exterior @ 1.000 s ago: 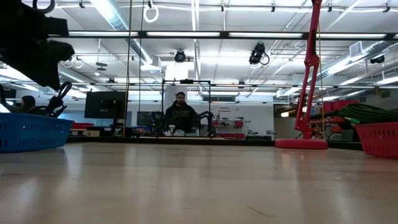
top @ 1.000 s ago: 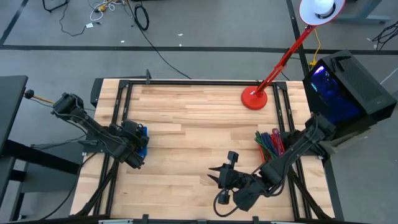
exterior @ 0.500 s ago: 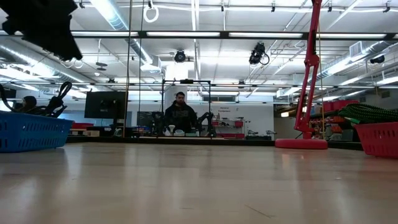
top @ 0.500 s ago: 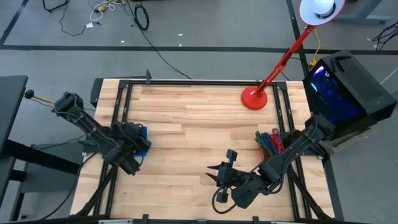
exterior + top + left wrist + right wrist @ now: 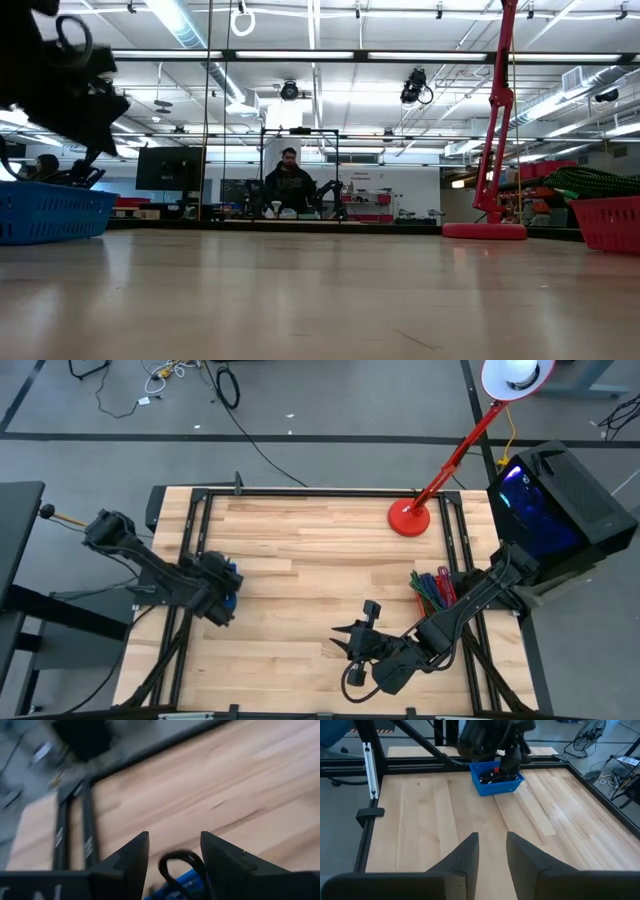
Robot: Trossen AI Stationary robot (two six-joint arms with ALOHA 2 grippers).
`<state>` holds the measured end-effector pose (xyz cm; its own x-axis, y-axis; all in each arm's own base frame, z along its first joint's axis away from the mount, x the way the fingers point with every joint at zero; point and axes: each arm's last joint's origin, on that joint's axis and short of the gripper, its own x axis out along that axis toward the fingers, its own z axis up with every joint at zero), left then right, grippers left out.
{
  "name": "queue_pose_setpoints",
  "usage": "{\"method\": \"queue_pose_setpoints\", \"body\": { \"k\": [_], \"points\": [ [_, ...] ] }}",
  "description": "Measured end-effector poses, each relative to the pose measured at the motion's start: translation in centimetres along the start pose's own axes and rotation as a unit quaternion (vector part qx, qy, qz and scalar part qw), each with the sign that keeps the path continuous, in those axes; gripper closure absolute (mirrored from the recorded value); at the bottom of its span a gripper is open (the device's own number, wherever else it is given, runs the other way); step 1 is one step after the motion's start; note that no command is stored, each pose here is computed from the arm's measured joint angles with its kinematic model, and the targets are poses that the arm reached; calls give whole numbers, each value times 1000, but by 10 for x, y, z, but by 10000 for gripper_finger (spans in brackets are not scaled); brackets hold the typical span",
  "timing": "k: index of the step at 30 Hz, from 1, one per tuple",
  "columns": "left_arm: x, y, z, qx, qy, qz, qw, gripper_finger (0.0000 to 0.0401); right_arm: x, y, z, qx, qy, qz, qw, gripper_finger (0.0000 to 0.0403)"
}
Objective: Pick & Place USB Port
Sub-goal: Put the black charger cable into the blue basket, then return to Home Position
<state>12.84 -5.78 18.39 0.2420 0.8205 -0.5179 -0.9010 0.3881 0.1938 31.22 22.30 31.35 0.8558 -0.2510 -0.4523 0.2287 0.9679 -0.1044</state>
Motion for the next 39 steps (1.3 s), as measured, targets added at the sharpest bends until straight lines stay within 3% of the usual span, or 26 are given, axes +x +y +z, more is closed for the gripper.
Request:
{"method": "queue_pose_setpoints", "body": {
  "k": [2,7,14,21,29,31,35,39],
  "points": [
    [8,5,-8,-9,26,24,999,218,0,0,0,-1,0,0,1000,303],
    [10,3,-12,-17,27,13,999,219,0,0,0,-4,-1,0,1000,303],
    [0,-3,4,-20,-13,-6,1000,220,0,0,1,-1,-3,0,1000,303],
    [-14,-10,22,1,-5,-18,1000,220,0,0,1,-2,-2,0,1000,303],
    [-22,-19,38,-36,-140,-71,987,220,1,-1,0,-24,-1,-4,1000,303],
    [-23,-23,39,-36,-175,-83,980,220,2,-3,-2,-55,-5,-28,998,303],
    [-22,-32,43,-27,-218,-85,972,217,9,-21,-9,-123,-10,-164,979,303],
    [-19,-40,47,-41,-229,-80,969,207,28,-62,-10,-98,27,-257,961,303]
  ]
}}
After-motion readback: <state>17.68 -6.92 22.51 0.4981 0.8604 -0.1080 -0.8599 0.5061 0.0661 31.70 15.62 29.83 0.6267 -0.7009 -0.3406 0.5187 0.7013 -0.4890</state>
